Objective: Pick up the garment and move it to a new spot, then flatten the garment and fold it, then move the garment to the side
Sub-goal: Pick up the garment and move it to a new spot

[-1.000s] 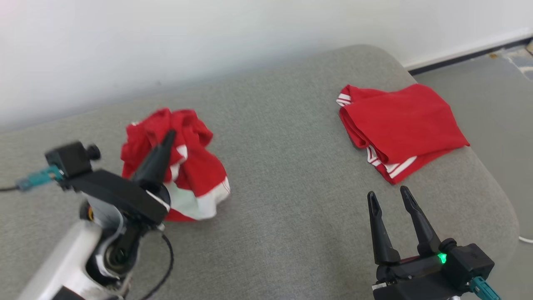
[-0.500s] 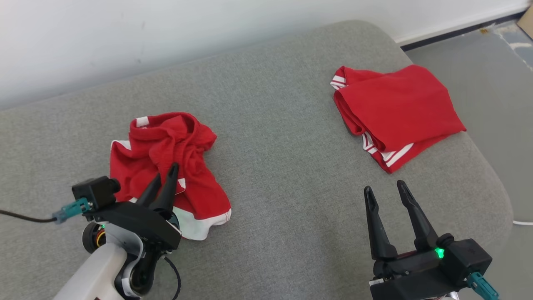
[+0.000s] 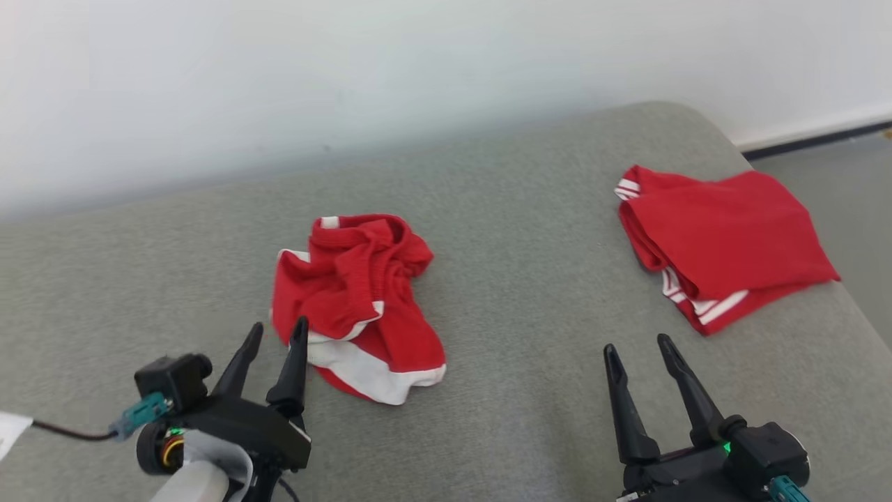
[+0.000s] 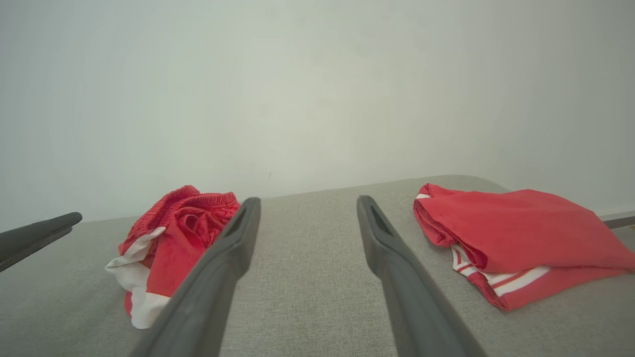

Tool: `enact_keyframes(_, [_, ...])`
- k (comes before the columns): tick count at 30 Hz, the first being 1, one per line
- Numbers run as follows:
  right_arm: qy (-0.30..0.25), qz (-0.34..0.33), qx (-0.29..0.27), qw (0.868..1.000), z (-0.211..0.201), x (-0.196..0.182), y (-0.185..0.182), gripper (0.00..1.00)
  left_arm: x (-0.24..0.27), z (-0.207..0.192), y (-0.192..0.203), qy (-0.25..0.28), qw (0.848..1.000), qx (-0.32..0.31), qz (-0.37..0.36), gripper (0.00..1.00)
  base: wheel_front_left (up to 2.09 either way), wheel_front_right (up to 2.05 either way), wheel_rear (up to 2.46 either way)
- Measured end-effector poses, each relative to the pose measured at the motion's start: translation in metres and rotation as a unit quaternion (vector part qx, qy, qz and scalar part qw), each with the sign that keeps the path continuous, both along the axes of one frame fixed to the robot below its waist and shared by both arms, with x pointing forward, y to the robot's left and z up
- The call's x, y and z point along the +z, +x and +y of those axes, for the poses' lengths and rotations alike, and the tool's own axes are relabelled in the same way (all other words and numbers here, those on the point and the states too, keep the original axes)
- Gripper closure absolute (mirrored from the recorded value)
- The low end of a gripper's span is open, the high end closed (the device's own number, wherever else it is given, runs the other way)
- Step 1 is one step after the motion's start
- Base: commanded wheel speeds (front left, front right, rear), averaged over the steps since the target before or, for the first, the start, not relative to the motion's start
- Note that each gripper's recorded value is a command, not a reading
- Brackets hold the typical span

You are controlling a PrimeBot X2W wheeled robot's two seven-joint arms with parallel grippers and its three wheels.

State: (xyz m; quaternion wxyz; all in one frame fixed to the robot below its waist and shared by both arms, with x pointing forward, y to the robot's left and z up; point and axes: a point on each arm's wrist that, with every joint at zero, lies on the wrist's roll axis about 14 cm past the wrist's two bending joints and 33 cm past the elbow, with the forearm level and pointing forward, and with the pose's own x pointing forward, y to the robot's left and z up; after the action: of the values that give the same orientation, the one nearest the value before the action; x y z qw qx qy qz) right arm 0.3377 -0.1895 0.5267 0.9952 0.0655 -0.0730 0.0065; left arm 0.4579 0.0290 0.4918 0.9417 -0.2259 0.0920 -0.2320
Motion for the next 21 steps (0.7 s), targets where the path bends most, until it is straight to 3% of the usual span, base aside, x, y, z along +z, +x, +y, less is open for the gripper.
enact_keyframes(8, [0.004,-0.016,0.043,0.999,0.026,0.008,0.007,0.00,0.022,0.066,-0.032,0.005,0.994,0.098,-0.052,0.00,0.00,0.00,0.00])
enact_keyframes(17, [0.003,-0.032,0.073,0.997,0.044,0.017,0.007,0.00,0.039,0.134,-0.076,0.007,0.975,0.202,-0.093,0.00,0.00,0.00,0.00])
enact_keyframes(21, [0.004,-0.036,0.079,0.996,0.048,0.020,0.004,0.00,0.058,0.147,-0.091,0.079,0.962,0.212,-0.152,0.00,0.00,0.00,0.00])
